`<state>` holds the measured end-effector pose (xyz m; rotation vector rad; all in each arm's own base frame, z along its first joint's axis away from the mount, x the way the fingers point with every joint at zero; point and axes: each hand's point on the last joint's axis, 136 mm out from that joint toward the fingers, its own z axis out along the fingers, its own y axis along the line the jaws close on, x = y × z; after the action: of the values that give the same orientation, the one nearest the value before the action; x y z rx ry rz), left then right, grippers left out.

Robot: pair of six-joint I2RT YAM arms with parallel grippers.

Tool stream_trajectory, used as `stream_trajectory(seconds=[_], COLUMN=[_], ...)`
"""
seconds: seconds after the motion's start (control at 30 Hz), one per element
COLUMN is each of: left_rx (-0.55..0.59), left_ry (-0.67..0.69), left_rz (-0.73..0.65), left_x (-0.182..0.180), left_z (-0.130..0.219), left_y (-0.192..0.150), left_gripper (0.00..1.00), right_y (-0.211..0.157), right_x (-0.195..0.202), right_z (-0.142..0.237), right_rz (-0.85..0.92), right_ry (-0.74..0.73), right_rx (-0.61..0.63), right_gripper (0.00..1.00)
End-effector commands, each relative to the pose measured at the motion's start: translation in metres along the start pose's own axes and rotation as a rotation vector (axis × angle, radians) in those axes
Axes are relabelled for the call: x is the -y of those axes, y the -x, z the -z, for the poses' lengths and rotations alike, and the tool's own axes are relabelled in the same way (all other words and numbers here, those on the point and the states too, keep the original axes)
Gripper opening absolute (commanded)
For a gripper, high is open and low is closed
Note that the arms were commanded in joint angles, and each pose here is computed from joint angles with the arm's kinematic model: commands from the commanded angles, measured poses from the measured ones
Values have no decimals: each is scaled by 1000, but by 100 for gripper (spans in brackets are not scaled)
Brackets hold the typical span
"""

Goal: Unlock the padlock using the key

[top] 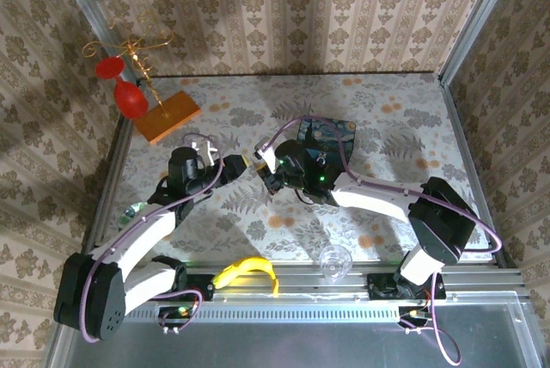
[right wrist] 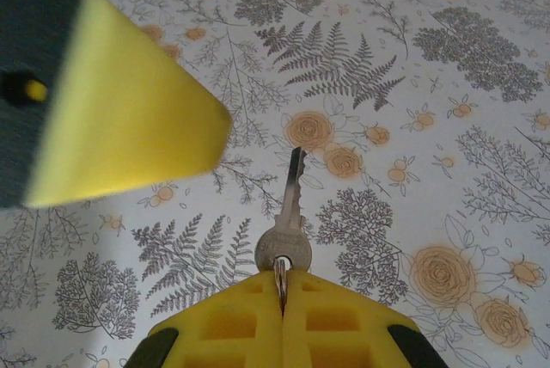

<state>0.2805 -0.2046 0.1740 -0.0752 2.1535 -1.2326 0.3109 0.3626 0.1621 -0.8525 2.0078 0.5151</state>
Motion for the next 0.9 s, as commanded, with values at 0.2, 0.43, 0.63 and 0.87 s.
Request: stream_trajectory(seconds=[0.2,0.43,0.63,0.87], left_rx=[14,-5,-13,-12], left_ry=[-103,-133,-137,-126], left_rz=[-43,-26,-17,-34], left_x=[30,30,28,27], left_z=[-11,-23,-26,-25], left_y=[14,11,9,9], left_gripper=[44,32,16,0], right_y=[14,14,15,17], right_x=[-3,-6,-6,-6], right_z=[13,12,15,21], right_rz=[-5,-7,-11,-28], right_ry=[-7,7,6,6], right_rx=[62,64,69,91], right_gripper=[0,0,0,0])
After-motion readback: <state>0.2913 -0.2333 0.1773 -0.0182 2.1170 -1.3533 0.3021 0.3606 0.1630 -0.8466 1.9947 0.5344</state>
